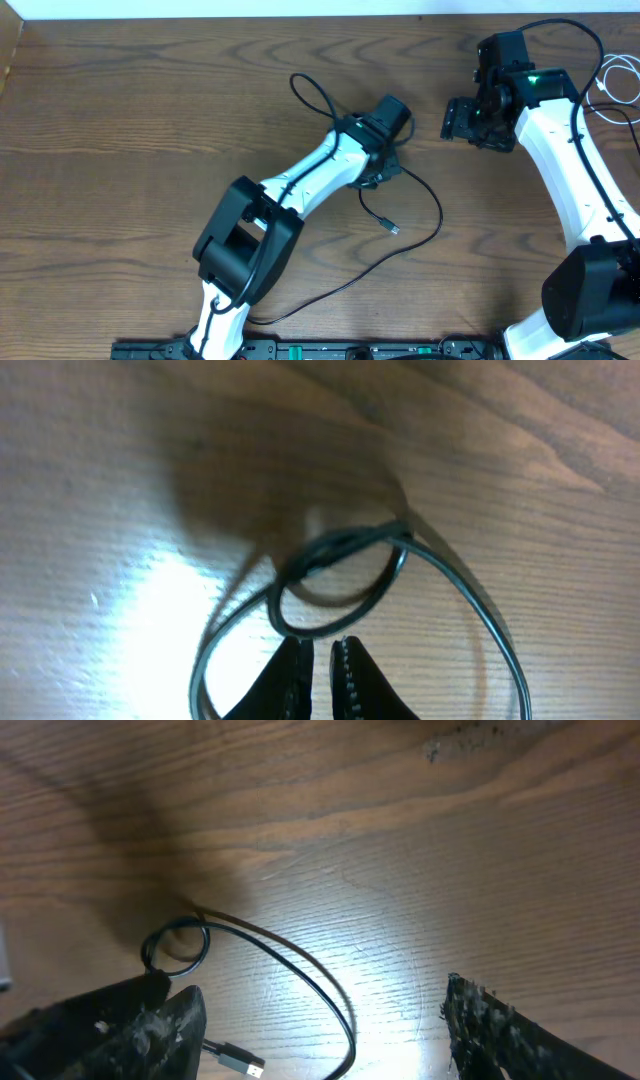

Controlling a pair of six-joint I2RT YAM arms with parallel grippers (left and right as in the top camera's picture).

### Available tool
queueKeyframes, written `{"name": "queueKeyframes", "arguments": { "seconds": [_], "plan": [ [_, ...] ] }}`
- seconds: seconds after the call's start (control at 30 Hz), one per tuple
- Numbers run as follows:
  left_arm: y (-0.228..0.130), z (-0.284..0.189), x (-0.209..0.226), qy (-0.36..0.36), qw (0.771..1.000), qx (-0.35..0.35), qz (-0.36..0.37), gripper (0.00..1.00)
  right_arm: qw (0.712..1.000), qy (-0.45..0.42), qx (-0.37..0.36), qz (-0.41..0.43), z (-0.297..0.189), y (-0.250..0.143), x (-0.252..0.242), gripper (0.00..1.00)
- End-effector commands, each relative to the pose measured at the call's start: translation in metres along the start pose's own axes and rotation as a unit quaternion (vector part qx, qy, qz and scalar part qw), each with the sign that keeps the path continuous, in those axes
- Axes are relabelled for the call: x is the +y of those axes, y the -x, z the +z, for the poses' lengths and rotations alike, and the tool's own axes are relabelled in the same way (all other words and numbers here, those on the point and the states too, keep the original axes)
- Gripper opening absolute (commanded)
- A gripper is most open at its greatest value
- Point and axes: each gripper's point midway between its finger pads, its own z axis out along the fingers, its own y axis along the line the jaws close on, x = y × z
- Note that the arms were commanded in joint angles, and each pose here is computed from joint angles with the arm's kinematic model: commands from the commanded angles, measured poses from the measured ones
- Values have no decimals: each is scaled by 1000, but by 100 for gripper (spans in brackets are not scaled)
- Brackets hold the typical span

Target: Untangle cables

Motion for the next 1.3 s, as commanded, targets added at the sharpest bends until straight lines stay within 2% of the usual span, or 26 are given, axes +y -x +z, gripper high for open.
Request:
{"name": "queueKeyframes", "arguments": {
  "seconds": [0.0,0.33,0.5,0.7,0.93,1.17,1.27],
  "plan": [
    [3,6,1,30,998,-37,-35,13,1000,-4,7,-7,4,-4,-1,73],
    [4,16,9,60,995,-62,-59,17,1000,-6,12,-11,4,-6,-2,73],
    [5,28,10,60,993,-64,-75,31,1000,-5,12,-13,4,-6,-2,73],
    [4,35,13,66,993,-61,-75,31,1000,-6,13,-13,4,-7,-3,74],
    [16,34,14,68,991,-90,-77,30,1000,-6,14,-22,4,-7,-2,74],
    [26,37,6,47,990,-103,-83,29,1000,-6,15,-24,4,-8,-2,73],
    [29,39,8,48,990,-104,-86,19,999,-6,15,-31,4,-8,-2,73]
  ]
}}
